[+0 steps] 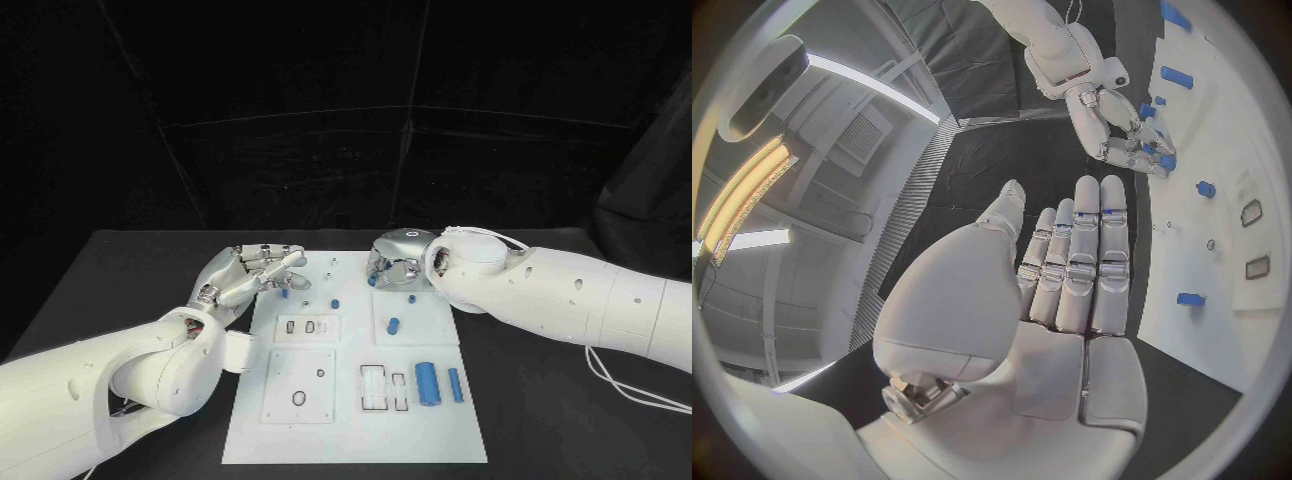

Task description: Assemble the parts on the task board

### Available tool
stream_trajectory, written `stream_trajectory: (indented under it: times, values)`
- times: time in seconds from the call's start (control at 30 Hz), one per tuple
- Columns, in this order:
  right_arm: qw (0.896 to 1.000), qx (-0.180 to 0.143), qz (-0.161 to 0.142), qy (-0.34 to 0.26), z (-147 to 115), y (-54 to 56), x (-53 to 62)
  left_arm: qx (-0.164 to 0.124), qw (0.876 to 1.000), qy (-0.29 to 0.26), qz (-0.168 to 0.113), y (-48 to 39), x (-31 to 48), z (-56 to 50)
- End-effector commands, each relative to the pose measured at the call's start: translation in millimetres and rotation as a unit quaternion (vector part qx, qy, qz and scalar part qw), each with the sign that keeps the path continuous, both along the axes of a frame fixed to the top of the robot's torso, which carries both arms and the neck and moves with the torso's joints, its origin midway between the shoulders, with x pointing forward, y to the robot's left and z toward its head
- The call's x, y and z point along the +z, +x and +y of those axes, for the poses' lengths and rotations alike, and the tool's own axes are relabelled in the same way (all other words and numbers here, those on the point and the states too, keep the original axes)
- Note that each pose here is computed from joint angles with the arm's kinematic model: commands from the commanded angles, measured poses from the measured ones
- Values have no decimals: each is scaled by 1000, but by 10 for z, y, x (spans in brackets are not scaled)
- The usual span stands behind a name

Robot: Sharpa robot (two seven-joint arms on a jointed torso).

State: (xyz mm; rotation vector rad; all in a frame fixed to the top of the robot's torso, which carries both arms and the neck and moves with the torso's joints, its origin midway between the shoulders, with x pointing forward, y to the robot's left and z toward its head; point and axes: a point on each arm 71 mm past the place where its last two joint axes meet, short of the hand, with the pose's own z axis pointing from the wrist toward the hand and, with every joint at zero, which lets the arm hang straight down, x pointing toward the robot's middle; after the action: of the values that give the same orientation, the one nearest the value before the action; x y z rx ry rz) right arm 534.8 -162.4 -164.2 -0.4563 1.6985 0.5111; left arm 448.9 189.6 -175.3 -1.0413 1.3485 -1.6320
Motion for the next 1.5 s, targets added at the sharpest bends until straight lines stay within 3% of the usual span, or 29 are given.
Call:
stream_trajectory:
  times: [0.03, 0.37, 0.8, 1.5]
  values:
    - [1000, 4, 9, -6, 5, -6, -24, -9, 1000, -1, -2, -1, 12, -12]
    - [999, 11, -19, 31, 44, -34, 46, -7, 1000, 0, 0, 7, 7, 3]
    - [994, -21, -73, 83, 29, -27, 215, -5, 1000, 2, 0, 21, 2, 23]
    - [991, -33, -88, 101, 288, 131, 226, -5, 1000, 2, 0, 28, 10, 27]
